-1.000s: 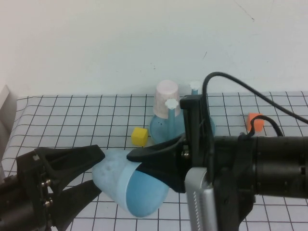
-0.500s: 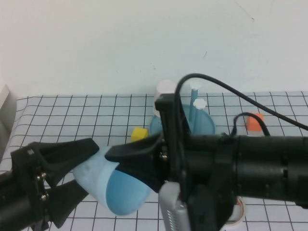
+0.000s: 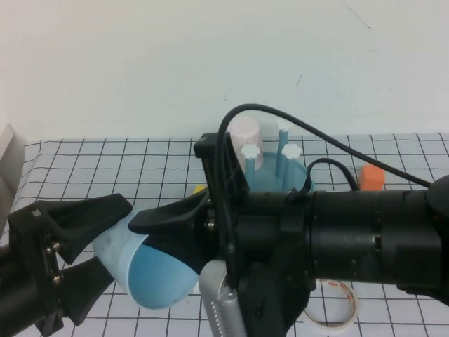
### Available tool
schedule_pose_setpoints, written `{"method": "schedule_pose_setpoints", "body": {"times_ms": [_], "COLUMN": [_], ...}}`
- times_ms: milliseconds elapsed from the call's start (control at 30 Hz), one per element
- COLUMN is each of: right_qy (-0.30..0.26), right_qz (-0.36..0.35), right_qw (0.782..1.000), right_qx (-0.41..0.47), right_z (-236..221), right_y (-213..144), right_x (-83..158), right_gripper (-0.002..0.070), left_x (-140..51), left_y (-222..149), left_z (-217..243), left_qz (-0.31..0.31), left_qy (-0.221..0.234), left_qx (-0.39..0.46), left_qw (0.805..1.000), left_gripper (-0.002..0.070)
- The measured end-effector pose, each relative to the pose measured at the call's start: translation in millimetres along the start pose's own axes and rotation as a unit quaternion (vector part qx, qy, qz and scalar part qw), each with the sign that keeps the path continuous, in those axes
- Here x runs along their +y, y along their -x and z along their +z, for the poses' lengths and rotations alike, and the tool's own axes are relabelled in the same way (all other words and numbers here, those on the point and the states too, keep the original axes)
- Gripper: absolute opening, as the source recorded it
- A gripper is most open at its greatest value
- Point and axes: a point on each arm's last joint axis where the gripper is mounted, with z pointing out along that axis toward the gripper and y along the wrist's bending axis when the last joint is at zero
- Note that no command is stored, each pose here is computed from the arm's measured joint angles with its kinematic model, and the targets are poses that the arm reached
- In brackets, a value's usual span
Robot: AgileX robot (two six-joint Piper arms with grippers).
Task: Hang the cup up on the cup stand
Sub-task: Adjust the cup with two arms
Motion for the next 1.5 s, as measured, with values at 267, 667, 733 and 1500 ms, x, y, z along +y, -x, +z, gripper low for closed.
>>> {"method": "schedule_pose_setpoints", "body": {"times_ms": [267,667,733,1500], "right_qy": [0.005,0.011,0.011,0.014], "right_qz": [0.002,0.011,0.017,0.071], "right_qw": [1.0,1.0,1.0,0.997], "right_qx": [-0.001,0.001,0.002,0.005], "right_z": [3,8,8,10], "right_y": [0,-2,-2,1], "right_x": [3,7,7,9], "right_gripper": [0.0019,0.002,0.0021,0.0283], "left_x": [0.9,2.2,2.3,-13.3], "left_y": [1,4,4,5], "left_z": [0,0,0,1], "left_qz": [0.003,0.029,0.034,0.087], "left_qy": [0.005,0.011,0.012,-0.004], "left_qx": [-0.006,-0.017,-0.02,-0.015], "left_qw": [1.0,0.999,0.999,0.996], "left_gripper": [0.0594,0.0594,0.0594,0.0542]}}
